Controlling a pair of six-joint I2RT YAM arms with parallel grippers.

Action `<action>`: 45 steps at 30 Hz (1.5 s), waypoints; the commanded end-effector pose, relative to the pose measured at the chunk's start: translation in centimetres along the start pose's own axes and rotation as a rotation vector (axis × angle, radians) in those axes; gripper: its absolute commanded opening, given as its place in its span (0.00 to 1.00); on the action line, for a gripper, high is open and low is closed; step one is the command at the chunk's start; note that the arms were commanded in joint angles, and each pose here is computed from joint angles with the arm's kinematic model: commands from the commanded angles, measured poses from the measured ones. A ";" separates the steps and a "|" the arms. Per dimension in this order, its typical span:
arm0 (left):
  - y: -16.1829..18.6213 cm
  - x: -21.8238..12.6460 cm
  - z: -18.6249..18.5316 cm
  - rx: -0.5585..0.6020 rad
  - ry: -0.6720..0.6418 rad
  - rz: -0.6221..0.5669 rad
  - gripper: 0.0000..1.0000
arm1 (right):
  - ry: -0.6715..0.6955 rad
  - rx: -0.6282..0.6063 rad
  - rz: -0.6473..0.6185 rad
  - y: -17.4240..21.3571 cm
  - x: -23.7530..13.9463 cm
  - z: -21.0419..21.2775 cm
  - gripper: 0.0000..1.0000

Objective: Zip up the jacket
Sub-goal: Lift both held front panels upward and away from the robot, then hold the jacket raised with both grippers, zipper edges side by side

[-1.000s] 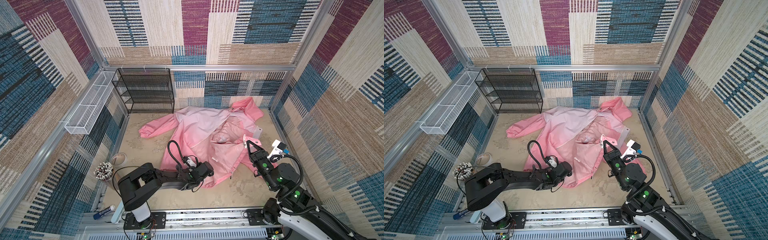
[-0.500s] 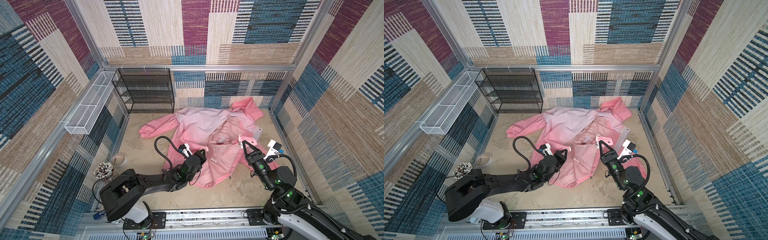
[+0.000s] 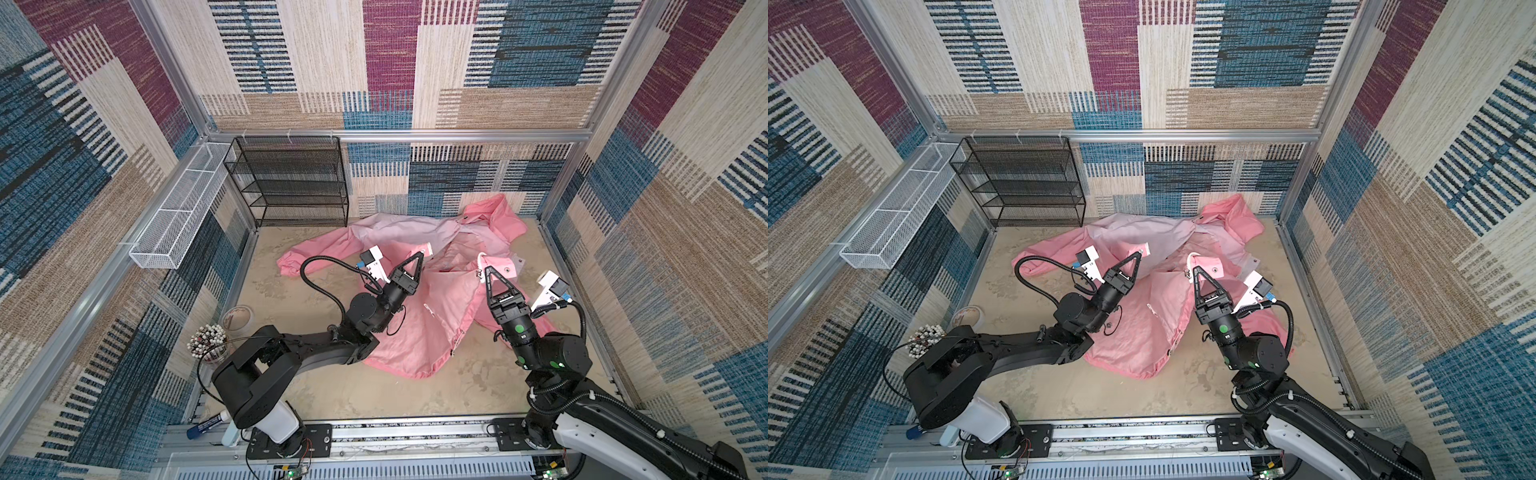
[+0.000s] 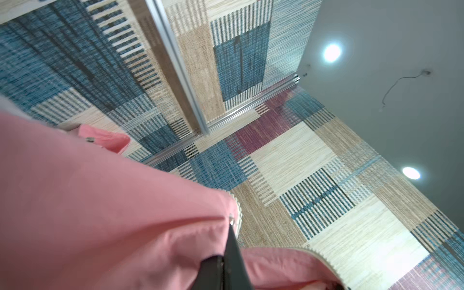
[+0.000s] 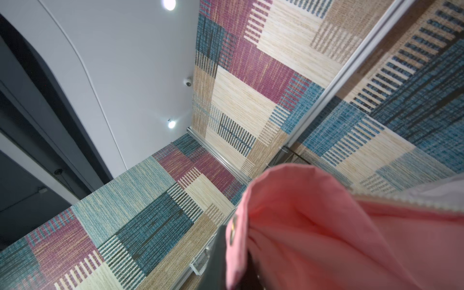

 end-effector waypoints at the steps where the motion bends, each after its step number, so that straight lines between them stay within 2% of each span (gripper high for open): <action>1: -0.2 0.9 -3.4 0.116 0.170 0.042 0.00 | -0.179 -0.106 -0.168 -2.6 0.6 2.5 0.00; 9: -1.6 0.9 -7.6 0.332 0.293 -0.003 0.00 | -0.342 -0.194 -0.279 -3.0 3.8 4.6 0.00; 15: -2.9 1.1 -8.5 0.382 0.318 -0.038 0.00 | -0.404 -0.292 -0.295 -2.5 6.6 5.3 0.00; 20: -3.9 1.0 -7.7 0.409 0.290 -0.064 0.00 | -0.403 -0.325 -0.301 -0.8 7.5 3.3 0.00; 25: -5.7 1.8 -7.9 0.436 0.304 -0.084 0.00 | -0.462 -0.287 -0.341 0.3 9.0 0.5 0.00; 31: -7.8 4.0 -8.8 0.469 0.364 -0.088 0.00 | -0.515 -0.242 -0.383 -0.2 11.8 -0.9 0.00; 38: -8.9 6.3 -8.6 0.476 0.420 -0.011 0.00 | -0.598 -0.210 -0.420 -1.8 13.7 0.1 0.00; 45: -8.8 6.9 -10.5 0.507 0.505 0.047 0.00 | -0.699 -0.216 -0.436 -3.5 14.1 2.2 0.00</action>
Point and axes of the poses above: each gripper's point midway between its finger pads, its own x axis out along the fingers, its own z axis along the line the jaws close on, y = z × x, the point moved 10 cm from there along -x, back along the fingers, and after that the axes turned 15 degrees about -x, right-handed, at the moved point
